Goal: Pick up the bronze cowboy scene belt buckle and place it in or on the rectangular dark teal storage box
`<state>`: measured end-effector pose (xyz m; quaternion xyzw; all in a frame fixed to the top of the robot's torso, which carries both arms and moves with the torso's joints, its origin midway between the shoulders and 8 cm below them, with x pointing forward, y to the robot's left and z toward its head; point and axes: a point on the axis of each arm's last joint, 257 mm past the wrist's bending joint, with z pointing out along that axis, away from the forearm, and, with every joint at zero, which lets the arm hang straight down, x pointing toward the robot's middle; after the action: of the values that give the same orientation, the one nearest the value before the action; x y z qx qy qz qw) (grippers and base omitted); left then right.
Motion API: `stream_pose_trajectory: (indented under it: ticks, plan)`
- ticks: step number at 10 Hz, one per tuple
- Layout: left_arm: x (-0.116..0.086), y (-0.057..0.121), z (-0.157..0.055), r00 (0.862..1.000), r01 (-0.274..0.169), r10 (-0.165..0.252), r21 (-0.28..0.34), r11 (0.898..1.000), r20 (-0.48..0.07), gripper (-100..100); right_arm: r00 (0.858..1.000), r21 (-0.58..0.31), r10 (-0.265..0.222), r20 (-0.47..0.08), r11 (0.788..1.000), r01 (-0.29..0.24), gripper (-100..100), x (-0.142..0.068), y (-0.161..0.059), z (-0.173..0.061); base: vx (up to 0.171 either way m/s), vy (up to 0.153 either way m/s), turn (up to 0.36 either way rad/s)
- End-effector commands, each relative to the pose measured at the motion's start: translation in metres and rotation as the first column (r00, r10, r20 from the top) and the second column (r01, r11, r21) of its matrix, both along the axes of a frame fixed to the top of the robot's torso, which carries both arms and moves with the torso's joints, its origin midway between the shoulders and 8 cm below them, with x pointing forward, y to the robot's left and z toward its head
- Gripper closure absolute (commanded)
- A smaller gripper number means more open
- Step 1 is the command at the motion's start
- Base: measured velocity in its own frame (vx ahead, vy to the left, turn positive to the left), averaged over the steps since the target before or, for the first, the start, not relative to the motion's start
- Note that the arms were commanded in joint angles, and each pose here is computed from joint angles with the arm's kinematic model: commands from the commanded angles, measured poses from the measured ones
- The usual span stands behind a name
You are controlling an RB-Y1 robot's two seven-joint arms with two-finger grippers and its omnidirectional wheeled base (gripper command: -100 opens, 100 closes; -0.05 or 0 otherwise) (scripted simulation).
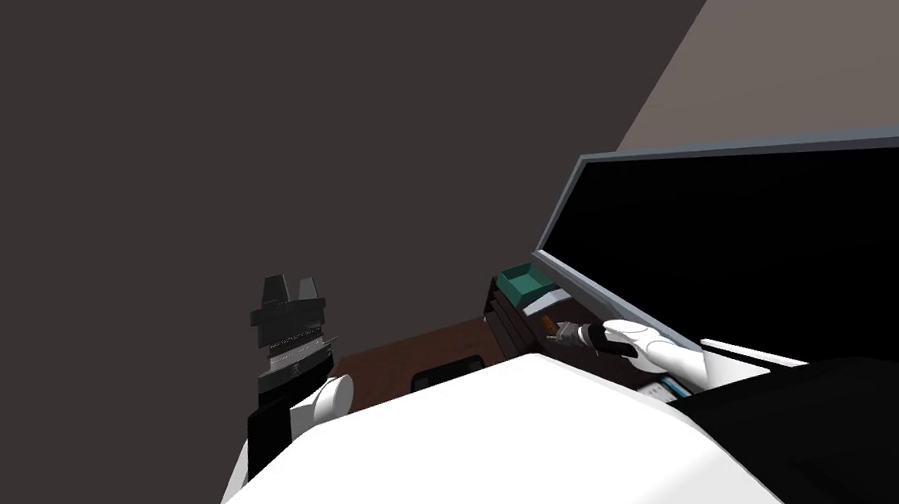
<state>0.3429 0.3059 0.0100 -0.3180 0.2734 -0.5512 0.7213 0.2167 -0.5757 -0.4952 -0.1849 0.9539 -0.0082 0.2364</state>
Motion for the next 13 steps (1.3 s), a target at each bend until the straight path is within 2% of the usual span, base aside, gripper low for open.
stream_pose_trajectory:
  ticks: [1,6,7,8,12,13]
  plan:
    - [0.0,0.0,0.0,1.0,0.0,0.0,0.0,1.0,0.0,0,1.0,-0.002,0.005,0.002,1.0,-0.005,-100,-0.007,0.004,-0.003,0.077,-0.028,-0.021]
    - [0.0,0.0,0.0,1.0,0.0,0.0,0.0,1.0,0.0,0,1.0,0.001,0.015,0.001,1.0,-0.015,-100,-0.032,0.021,-0.017,0.073,-0.028,-0.021]
    - [0.0,0.0,0.0,1.0,0.0,0.0,0.0,1.0,0.0,0,1.0,0.002,0.01,0.001,1.0,-0.01,-100,-0.029,0.016,-0.014,0.046,-0.015,-0.006]
    - [0.0,0.0,0.0,1.0,0.0,0.0,0.0,1.0,0.0,0,1.0,0.0,0.013,0.001,1.0,-0.013,100,-0.03,0.016,-0.014,0.007,-0.003,0.003]
    - [0.0,0.0,0.0,1.0,0.0,0.0,0.0,1.0,0.0,0,1.0,0.001,0.011,0.001,1.0,-0.011,100,-0.03,0.016,-0.014,0.0,0.0,0.0]
    - [0.0,0.0,0.0,1.0,0.0,0.0,0.0,1.0,0.0,0,1.0,0.0,0.01,0.001,1.0,-0.01,0,-0.03,0.016,-0.014,0.0,0.0,0.0]
